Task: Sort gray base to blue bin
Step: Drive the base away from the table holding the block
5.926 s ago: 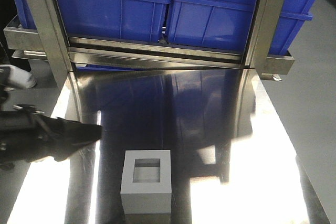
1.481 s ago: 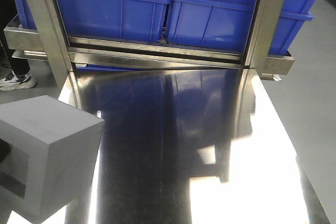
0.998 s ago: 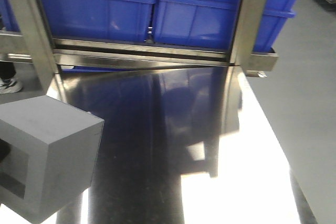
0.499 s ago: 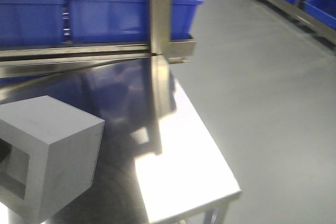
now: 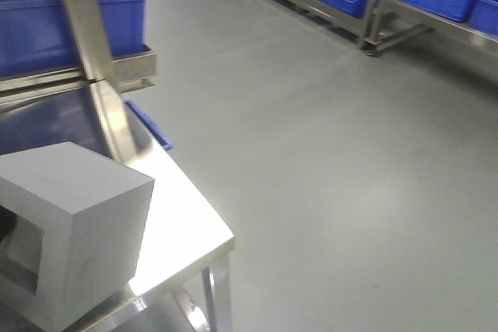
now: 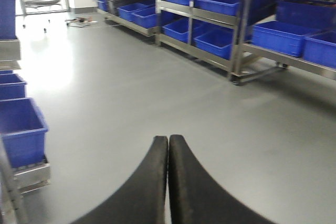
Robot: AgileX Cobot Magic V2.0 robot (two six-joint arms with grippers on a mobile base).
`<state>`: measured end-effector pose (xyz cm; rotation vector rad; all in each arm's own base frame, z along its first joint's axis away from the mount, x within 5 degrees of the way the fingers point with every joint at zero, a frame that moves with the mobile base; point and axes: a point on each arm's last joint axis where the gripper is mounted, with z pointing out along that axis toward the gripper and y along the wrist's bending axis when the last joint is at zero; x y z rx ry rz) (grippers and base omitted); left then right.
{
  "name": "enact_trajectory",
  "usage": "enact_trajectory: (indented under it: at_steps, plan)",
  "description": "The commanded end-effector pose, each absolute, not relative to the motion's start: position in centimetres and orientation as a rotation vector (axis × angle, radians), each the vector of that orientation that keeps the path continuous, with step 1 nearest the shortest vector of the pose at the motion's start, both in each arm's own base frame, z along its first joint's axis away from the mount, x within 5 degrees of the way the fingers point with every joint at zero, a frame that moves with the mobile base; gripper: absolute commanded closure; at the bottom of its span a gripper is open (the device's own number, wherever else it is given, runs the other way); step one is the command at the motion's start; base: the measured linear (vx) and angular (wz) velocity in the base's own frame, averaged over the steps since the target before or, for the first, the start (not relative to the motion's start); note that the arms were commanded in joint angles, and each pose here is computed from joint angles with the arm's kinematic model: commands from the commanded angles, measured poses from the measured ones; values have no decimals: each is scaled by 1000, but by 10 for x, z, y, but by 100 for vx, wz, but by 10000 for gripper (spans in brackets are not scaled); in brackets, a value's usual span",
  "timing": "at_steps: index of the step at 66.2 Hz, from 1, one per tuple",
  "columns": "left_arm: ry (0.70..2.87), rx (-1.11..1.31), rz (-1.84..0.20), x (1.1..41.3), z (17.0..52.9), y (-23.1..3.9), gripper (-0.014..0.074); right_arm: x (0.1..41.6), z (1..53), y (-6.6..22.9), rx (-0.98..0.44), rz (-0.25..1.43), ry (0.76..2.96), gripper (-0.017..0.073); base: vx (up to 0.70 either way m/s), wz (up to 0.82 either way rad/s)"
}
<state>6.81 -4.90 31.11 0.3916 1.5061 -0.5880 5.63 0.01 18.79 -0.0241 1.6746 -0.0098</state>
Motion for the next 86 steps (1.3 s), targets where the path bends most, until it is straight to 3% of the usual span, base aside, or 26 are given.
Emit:
enact_trajectory:
  at_steps: [1, 46, 86]
  plan:
    - [1381, 352, -632, 66, 330, -48, 599, 56, 190, 0, -31, -19, 1603, 568, -9, -49]
    - [1381, 352, -632, 66, 330, -48, 599, 56, 190, 0, -31, -19, 1603, 568, -5, -51]
    - [1376, 351, -633, 65, 331, -48, 599, 56, 190, 0, -31, -19, 1603, 568, 11, -83]
